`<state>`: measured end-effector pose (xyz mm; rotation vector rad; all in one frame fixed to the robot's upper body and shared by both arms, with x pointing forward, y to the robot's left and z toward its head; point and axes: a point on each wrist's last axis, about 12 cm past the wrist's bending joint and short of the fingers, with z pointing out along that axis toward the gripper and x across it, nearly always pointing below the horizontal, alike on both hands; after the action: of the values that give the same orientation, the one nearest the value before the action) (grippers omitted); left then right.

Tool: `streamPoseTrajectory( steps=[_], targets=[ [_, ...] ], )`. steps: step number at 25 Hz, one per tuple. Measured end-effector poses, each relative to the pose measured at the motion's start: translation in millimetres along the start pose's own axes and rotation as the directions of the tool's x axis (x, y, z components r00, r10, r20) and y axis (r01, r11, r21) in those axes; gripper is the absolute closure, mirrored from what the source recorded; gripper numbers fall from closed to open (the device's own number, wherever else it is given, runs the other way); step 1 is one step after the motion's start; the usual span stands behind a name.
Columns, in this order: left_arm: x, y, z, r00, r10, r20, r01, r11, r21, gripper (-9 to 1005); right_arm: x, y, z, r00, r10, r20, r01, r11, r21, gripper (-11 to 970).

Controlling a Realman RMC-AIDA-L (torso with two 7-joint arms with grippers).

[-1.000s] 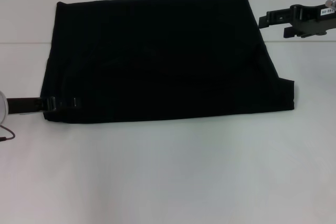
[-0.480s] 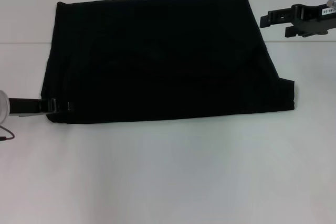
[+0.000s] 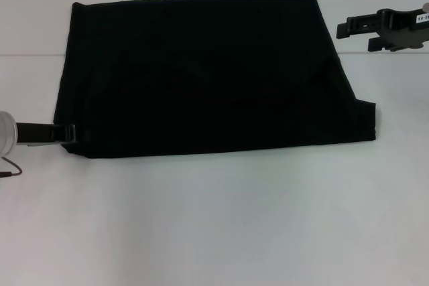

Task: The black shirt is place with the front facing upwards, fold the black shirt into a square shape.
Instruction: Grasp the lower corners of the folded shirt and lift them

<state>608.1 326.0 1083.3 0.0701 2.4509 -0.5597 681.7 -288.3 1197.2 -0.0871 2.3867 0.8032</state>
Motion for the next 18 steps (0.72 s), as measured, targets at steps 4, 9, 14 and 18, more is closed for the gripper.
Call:
streamPoseTrajectory(
  steps=[4, 9, 14, 18],
  targets=[
    [-3, -0.8, -1, 1.0, -0.021, 0.002, 0.021, 1.0, 0.009, 905, 3, -0.1, -2, 1.0, -0.005, -0.02, 0.005, 1.0, -0.01, 17],
    [-13, 4.0, -17, 0.994, -0.105, -0.008, 0.105, 0.991, 0.088, 920, 13, -6.8, -10, 0.996, -0.018, -0.082, 0.016, 1.0, -0.024, 17],
    [-21, 10.9, -33, 0.984, -0.179, -0.01, 0.178, 0.97, 0.167, 921, 31, -25.1, -30, 0.985, -0.013, -0.172, 0.013, 1.0, 0.001, 18],
    [-22, 11.9, -33, 0.982, -0.187, 0.005, 0.183, 0.97, 0.161, 921, 44, -42.1, -44, 0.972, 0.012, -0.234, 0.001, 0.998, 0.058, 17]
  ],
)
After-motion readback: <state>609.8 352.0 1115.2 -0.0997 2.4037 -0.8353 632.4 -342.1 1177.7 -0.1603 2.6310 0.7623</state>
